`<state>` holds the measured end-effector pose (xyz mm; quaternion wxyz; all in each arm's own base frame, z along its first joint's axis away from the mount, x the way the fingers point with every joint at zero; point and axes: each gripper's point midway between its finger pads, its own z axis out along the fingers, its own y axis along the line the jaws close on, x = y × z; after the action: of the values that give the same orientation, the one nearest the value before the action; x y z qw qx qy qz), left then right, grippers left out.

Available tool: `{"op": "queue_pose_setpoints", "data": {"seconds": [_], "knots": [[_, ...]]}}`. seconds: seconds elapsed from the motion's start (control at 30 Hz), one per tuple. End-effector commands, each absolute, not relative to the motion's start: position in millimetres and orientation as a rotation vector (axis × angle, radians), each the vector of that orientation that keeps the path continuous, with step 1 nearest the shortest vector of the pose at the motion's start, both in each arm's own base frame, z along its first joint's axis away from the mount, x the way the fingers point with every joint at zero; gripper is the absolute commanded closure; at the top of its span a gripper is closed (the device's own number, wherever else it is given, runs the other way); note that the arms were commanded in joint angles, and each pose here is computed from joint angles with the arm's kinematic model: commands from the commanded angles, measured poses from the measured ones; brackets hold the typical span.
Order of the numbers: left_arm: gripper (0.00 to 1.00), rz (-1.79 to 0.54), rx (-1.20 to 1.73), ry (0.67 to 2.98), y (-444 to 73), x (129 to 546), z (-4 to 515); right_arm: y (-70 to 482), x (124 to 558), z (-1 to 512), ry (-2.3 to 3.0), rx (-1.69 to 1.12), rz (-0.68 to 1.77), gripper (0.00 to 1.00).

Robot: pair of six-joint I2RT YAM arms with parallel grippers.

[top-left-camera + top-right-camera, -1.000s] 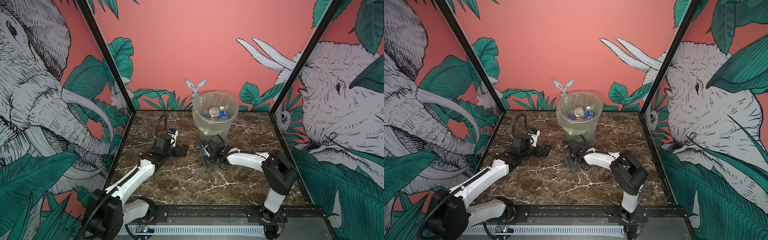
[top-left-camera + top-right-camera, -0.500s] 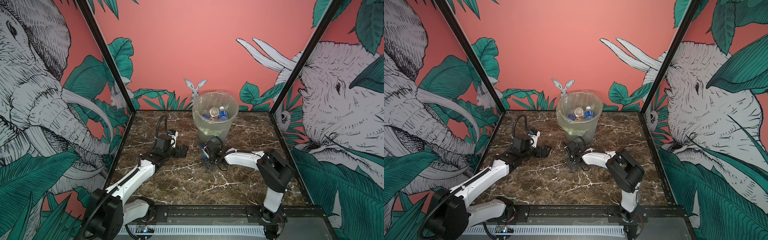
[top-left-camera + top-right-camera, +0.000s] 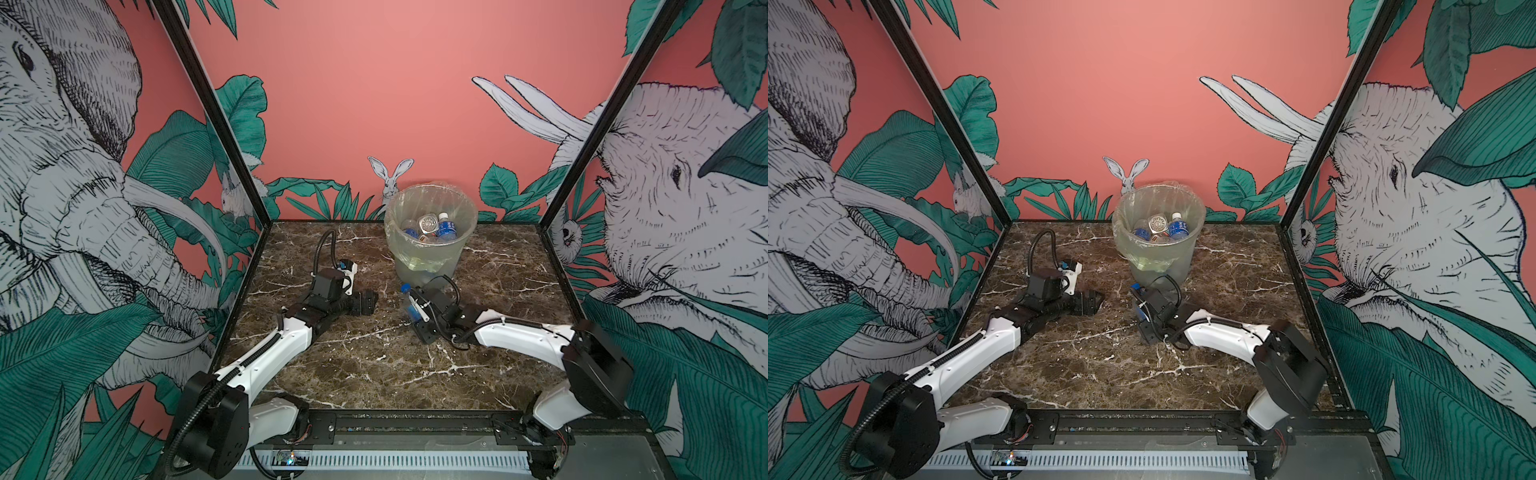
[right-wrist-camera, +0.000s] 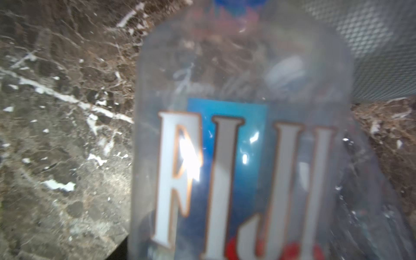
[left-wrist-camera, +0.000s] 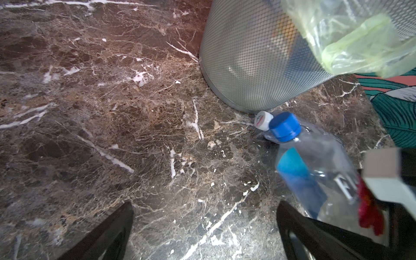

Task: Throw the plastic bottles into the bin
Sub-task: 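Lift the FIJI bottle with the right gripper up over the bin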

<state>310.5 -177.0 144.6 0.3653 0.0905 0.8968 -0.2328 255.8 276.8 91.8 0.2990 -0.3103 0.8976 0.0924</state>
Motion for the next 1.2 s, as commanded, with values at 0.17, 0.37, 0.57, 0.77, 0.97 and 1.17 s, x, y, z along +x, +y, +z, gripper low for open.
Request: {"op": "queue_pose_setpoints", "data": {"seconds": [0.17,0.37,0.57,0.77,0.97,1.17], "knots": [[0.0,-0.637,0.229,2.295,-182.4,316.0,146.2,261.1,241.9,145.5,2.16,-0.756,0.294,0.35],[0.0,-0.65,0.231,2.296,-185.8,318.8,145.1,242.2,229.3,168.4,2.085,-0.706,0.3,0.35],[0.01,-0.653,0.233,2.295,-187.0,320.7,145.0,224.3,220.5,199.8,2.022,-0.631,0.331,0.35],[0.0,-0.651,0.237,2.293,-186.8,319.8,145.5,208.4,218.8,260.2,1.923,-0.538,0.363,0.35],[0.0,-0.637,0.247,2.286,-184.3,318.0,148.0,207.9,234.1,330.2,1.896,-0.522,0.283,0.36],[0.0,-0.6,0.262,2.276,-179.7,317.2,150.9,222.3,297.0,396.9,1.831,-0.478,0.31,0.36]]}}
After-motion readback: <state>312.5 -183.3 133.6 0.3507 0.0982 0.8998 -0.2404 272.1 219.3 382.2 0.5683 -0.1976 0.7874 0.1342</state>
